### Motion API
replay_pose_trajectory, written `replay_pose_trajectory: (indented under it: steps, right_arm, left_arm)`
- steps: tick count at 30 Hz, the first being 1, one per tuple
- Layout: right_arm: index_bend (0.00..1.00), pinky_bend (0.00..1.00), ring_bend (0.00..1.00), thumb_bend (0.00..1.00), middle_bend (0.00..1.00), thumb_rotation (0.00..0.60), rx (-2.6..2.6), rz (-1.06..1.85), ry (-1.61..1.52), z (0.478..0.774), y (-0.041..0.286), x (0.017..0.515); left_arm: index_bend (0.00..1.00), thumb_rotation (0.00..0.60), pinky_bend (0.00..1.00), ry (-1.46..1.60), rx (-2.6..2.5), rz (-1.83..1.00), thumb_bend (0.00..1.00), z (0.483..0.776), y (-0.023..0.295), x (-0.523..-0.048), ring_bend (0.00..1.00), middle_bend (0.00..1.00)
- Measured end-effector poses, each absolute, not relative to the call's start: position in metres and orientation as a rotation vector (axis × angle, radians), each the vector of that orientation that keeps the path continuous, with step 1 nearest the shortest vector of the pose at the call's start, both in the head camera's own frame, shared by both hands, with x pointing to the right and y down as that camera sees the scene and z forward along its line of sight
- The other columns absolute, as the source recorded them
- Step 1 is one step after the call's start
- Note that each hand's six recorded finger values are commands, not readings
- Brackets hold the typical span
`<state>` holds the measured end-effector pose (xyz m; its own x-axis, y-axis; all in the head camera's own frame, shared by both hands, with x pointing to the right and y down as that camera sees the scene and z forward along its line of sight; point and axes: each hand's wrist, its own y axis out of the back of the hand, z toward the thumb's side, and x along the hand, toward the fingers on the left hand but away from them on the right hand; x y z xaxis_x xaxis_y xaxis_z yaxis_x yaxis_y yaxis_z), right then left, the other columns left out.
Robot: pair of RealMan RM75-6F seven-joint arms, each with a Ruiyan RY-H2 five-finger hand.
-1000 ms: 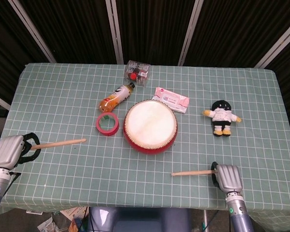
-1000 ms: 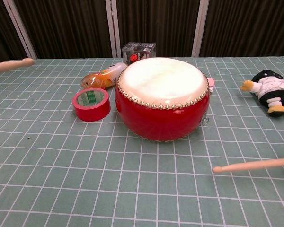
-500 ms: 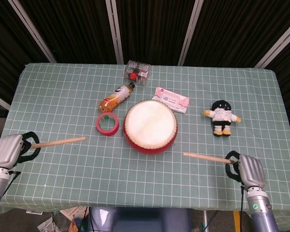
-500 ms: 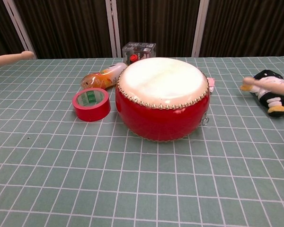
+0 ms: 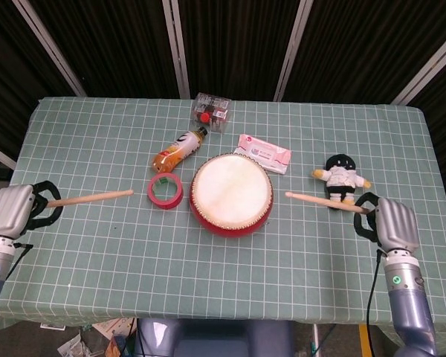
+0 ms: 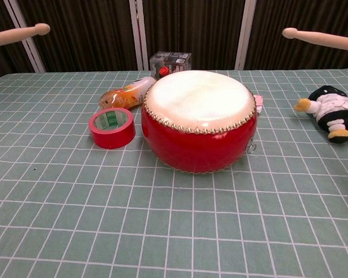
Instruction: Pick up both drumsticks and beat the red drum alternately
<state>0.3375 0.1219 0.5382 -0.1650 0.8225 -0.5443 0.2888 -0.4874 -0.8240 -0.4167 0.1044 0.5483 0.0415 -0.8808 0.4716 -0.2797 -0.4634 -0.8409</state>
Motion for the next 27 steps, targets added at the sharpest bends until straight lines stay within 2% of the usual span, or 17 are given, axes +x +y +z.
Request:
replay_pose_trajectory:
  steps: [10,19,27]
  right_arm:
    - [1.0,1.0,1.0,0.67,1.0,0.6,-1.659,1.72,-1.195,0.552,0.091,0.29]
    - [1.0,1.0,1.0,0.67,1.0,0.6,-1.646,1.77,-1.183,0.573,0.087,0.281]
    - [1.0,1.0,1.0,0.67,1.0,0.6,-1.676,1.783,-1.149,0.584,0.086,0.275]
  left_arm:
    - [0.77,0.6,1.0,1.244,-1.789,-1.464,0.55,0.531,0.074,-0.422,1.0,1.0]
    - [0.77,0.6,1.0,1.255,-1.798,-1.48,0.55,0.533,0.065,-0.427,1.0,1.0]
    - [0.77,0.6,1.0,1.212,-1.812,-1.427,0.55,0.53,0.049,-0.405,1.0,1.0]
